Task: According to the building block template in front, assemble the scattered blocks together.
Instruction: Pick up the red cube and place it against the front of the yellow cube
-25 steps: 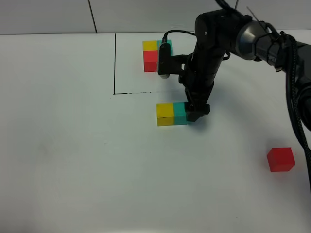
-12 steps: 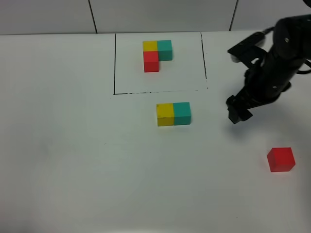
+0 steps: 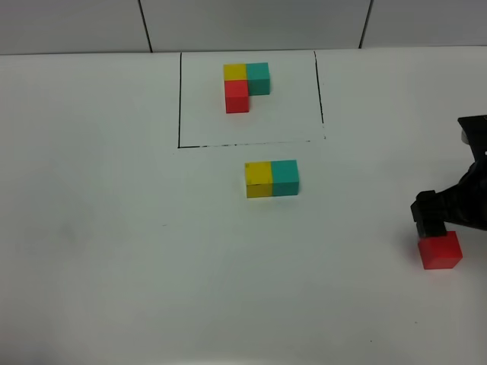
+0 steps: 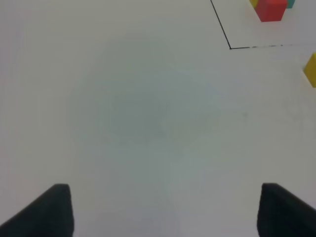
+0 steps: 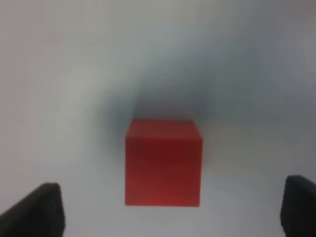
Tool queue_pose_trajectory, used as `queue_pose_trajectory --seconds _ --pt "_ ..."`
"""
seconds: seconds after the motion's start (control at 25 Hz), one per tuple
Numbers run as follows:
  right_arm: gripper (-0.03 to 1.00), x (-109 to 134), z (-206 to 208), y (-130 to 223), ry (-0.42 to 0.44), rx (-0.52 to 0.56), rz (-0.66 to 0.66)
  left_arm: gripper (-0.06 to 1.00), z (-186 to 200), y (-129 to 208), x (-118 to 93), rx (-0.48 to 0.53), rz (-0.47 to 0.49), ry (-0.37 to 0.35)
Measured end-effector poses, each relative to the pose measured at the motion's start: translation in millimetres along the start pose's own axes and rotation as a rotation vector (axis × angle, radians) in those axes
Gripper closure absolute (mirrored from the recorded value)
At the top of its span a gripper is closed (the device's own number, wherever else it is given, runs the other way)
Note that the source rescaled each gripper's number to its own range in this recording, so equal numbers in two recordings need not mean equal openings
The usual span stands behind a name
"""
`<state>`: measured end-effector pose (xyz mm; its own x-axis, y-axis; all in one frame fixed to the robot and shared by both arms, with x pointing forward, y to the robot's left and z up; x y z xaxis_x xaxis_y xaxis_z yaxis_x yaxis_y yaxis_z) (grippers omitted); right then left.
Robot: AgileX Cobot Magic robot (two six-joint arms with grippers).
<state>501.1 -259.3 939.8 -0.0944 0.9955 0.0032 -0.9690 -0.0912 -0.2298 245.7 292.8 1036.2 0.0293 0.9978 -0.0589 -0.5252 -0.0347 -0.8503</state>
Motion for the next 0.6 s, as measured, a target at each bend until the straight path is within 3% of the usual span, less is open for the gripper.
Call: queue_pose_trajectory --seconds 0.4,0.6 --pt "0.17 1 -16 15 -0.035 -0.023 -0.051 0.24 0 0 0 0.000 0.000 0.000" --pt "0.17 1 -32 15 -0.032 0.014 -0.037 0.24 0 0 0 0.000 0.000 0.000"
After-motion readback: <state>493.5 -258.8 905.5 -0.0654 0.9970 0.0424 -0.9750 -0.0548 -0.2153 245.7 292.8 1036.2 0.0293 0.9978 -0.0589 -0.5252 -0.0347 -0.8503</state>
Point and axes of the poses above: a point on each arm's last joint axis where the gripper is mounted, z pointing back along that axis away from the gripper, x along the wrist's bending axis when the last joint is at zero, y = z × x, the point moved 2 cm from there along -z, pointing out along that axis toward the gripper, and after that the axes turned 3 degrees about z, right-handed, at the moved point
